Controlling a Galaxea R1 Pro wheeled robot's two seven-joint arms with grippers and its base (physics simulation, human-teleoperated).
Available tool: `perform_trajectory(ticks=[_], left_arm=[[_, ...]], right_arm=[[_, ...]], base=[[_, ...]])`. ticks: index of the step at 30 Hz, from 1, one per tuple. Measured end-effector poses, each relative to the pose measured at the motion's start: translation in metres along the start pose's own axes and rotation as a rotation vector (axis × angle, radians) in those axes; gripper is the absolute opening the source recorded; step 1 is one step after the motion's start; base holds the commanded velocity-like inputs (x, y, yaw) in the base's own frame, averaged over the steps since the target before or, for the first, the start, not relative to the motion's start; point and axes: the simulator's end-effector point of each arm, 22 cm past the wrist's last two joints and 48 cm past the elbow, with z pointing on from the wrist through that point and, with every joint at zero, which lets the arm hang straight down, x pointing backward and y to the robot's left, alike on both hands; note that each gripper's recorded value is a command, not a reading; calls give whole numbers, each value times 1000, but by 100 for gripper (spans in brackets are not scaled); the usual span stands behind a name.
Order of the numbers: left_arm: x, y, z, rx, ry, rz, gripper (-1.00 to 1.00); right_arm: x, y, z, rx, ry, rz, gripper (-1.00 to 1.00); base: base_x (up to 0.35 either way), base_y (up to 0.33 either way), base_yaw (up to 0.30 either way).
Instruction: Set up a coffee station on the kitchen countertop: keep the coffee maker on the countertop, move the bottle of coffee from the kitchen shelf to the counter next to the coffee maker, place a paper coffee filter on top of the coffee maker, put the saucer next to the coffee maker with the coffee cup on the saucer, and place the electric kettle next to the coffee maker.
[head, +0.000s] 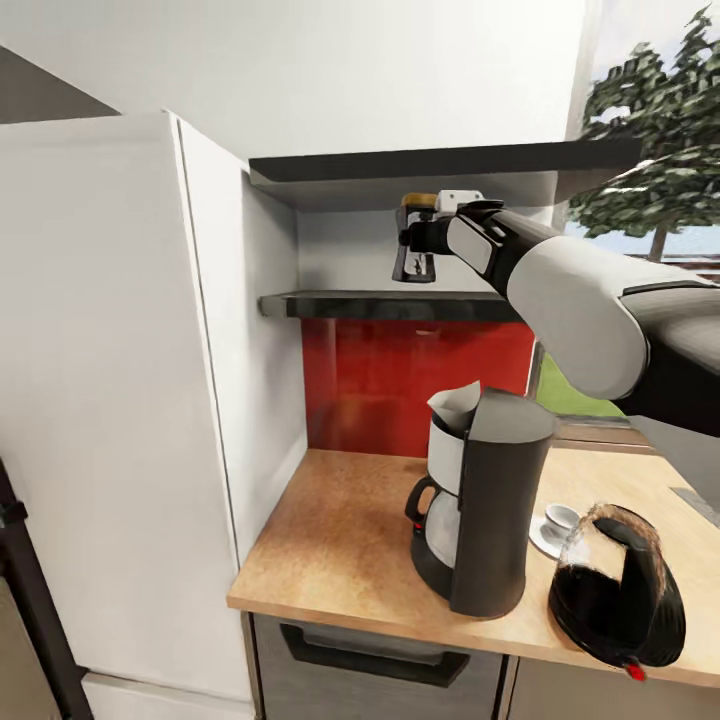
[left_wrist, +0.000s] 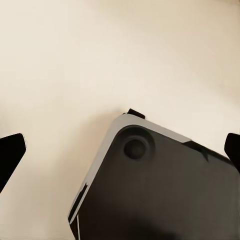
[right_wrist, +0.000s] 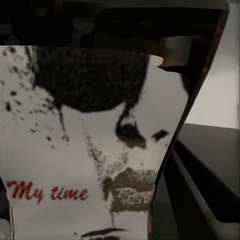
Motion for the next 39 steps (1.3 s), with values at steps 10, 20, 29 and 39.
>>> perform_trajectory(ticks=[10, 20, 29, 39], left_arm=[[0, 0, 0, 1, 2, -1, 100], [-1, 0, 0, 1, 0, -4, 100], [-6, 6, 1, -7, -15, -11, 100], [-17, 24, 3, -30, -31, -13, 100]], right_arm=[[9, 34, -4, -169, 49, 35, -100], [73, 128, -74, -683, 485, 239, -100], [186, 154, -96, -677, 811, 265, -100], [383, 140, -122, -605, 1103, 301, -100]], base=[[-322, 0, 0], [-230, 0, 0], [-12, 0, 0], [0, 0, 0]])
